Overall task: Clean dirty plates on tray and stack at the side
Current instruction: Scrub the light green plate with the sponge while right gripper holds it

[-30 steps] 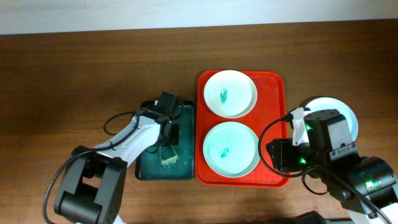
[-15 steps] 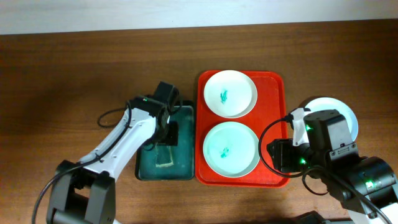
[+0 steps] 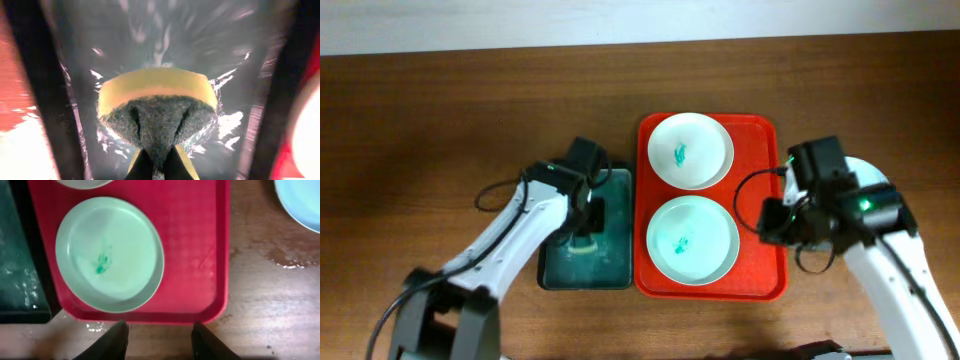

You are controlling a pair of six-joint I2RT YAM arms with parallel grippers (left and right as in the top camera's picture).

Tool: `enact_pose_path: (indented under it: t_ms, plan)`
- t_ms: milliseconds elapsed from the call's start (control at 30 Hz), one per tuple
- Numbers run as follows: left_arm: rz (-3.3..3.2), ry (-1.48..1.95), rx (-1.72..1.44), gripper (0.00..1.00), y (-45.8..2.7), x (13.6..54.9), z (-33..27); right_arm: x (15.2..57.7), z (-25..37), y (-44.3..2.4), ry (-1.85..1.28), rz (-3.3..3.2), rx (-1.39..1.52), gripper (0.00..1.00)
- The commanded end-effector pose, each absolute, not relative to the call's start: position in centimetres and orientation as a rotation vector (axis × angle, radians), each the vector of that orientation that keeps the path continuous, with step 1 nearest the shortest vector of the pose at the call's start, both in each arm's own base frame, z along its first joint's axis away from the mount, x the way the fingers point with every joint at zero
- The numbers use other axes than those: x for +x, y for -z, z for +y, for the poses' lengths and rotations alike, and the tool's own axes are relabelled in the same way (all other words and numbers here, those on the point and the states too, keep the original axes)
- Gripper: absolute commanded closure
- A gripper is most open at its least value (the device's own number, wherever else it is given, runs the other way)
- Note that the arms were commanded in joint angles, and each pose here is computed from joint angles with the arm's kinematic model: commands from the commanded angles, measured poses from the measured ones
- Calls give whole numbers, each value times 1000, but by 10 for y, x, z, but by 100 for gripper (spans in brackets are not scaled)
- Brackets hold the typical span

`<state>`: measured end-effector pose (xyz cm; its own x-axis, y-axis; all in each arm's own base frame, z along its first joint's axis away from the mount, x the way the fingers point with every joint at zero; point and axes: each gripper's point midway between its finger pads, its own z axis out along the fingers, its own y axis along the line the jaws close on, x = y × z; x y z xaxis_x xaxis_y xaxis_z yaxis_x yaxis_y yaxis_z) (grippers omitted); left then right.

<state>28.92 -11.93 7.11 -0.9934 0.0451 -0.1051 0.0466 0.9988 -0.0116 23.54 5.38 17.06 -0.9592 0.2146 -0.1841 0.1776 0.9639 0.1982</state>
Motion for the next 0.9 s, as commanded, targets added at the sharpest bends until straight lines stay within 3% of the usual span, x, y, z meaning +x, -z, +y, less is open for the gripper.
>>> enact_pose_path:
  t_ms: [0,200,433,633,700,867]
  plan:
    - [2897,109,101,100,-126,306,-128,246,59,-145,-480,3016,130,57]
    - [2880,306,160,100,-138,302,-151,289,63,-72,-471,3037,42,57]
    - [2871,306,184,100,-138,303,-152,269,74,-14,-502,3017,33,58]
    - [2801,357,336,100,-141,300,-192,257,80,4,-533,3018,97,88]
    - [2785,377,406,100,-137,296,-213,258,80,3,-535,3019,154,94]
    - [2861,607,462,100,-100,281,-278,256,79,4,-537,3027,175,96]
